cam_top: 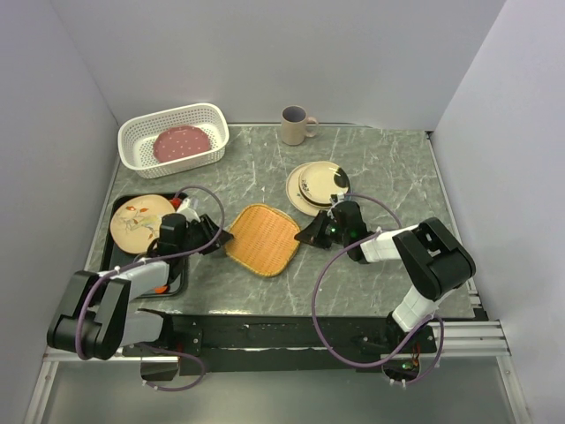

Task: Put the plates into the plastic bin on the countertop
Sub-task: Pick up the plate at the center of the board.

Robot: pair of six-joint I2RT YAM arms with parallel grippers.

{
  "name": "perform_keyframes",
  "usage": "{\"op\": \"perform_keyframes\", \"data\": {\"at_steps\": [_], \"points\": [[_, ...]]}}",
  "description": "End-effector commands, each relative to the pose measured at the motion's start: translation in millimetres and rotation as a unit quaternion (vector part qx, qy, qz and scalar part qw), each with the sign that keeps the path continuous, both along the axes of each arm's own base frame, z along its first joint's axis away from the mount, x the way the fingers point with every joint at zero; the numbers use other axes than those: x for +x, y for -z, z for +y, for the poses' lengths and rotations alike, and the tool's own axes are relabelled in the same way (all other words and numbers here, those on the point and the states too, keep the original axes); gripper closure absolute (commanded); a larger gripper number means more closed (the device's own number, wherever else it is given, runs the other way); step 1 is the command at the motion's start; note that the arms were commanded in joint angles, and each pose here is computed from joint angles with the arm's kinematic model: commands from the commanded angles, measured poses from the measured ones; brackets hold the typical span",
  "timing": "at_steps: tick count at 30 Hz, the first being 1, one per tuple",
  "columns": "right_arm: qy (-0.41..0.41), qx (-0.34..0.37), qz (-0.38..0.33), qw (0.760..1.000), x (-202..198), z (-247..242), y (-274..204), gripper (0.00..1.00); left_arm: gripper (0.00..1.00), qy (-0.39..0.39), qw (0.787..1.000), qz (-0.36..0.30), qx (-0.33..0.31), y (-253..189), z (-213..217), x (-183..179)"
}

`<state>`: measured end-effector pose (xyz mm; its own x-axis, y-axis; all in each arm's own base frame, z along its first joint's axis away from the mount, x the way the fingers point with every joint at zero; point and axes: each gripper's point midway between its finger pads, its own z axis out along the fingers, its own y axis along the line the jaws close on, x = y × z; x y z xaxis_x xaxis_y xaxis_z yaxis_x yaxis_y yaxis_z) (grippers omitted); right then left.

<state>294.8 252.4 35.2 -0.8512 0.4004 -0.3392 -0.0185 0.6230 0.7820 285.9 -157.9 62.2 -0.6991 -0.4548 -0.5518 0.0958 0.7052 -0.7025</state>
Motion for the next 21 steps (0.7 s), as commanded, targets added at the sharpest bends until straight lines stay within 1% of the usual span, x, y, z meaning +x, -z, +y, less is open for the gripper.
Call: {"op": "perform_keyframes", "data": {"at_steps": [1,5,8,13,21], "points": [[-0.054,0.031,-0.020,0.998,-16.7,17.5,-16.9,1.00,0.60,0.099,0.987,-0.095,-0.089,-63.6,-39.0,-8.2],[-0.059,0.045,-0.030,0.997,-17.8,19.3,-28.4,1.00,0.55,0.120,0.979,-0.126,-0.109,-75.6,-44.5,-12.4],[-0.059,0.048,-0.038,0.996,-19.2,18.5,-34.4,1.00,0.52,0.131,0.976,-0.130,-0.114,-76.9,-47.9,-15.2],[-0.064,0.057,-0.050,0.995,-20.6,20.0,-45.2,1.00,0.50,0.152,0.975,-0.121,-0.112,-72.2,-58.4,-15.3],[-0.067,0.067,-0.068,0.993,-20.6,21.0,-57.6,1.00,0.49,0.192,0.971,-0.103,-0.102,-57.8,-81.5,-19.3]]}}
